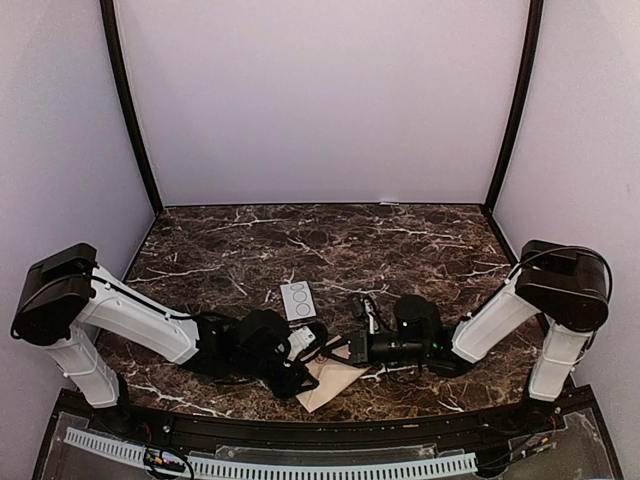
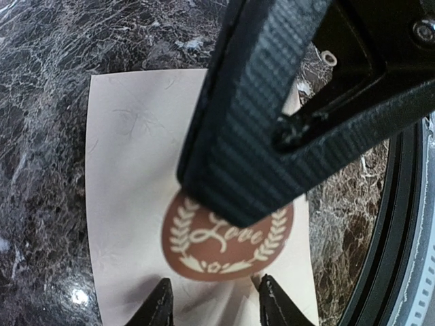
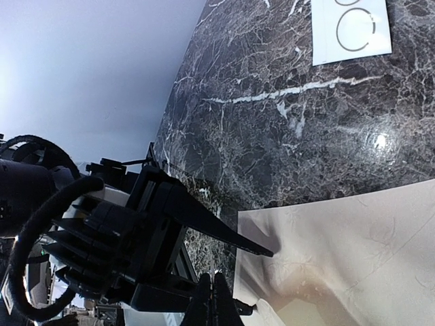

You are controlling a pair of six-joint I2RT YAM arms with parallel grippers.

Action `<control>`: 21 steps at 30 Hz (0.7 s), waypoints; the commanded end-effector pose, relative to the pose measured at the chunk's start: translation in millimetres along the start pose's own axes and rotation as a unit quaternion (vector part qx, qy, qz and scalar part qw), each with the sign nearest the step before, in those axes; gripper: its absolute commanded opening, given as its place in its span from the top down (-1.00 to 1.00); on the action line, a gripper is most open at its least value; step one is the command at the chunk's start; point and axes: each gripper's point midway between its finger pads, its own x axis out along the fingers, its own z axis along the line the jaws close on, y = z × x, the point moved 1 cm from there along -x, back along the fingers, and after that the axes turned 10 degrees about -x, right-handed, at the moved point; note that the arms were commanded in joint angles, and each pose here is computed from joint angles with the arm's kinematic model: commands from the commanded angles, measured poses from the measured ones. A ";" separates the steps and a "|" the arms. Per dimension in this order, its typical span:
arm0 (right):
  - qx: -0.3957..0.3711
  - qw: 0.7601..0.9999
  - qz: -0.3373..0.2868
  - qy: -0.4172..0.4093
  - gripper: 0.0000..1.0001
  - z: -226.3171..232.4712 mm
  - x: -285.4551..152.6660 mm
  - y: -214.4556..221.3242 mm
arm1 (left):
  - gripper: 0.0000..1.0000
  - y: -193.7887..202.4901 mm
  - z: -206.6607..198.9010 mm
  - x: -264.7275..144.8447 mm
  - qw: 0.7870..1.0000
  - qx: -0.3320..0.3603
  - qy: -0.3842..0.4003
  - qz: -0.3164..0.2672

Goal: Place the letter into the envelope and seal it

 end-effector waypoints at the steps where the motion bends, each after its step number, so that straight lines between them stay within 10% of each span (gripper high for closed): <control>1: 0.016 1.000 -0.005 -0.021 1.00 5.2 1.6 6.8 | 0.17 39.5 13.2 8.5 0.997 0.005 -0.019 0.077; 21: 0.007 0.995 -0.070 0.074 1.00 -2.9 -55.1 -1.5 | 0.10 -9.2 3.7 6.8 0.978 0.199 -0.062 -0.018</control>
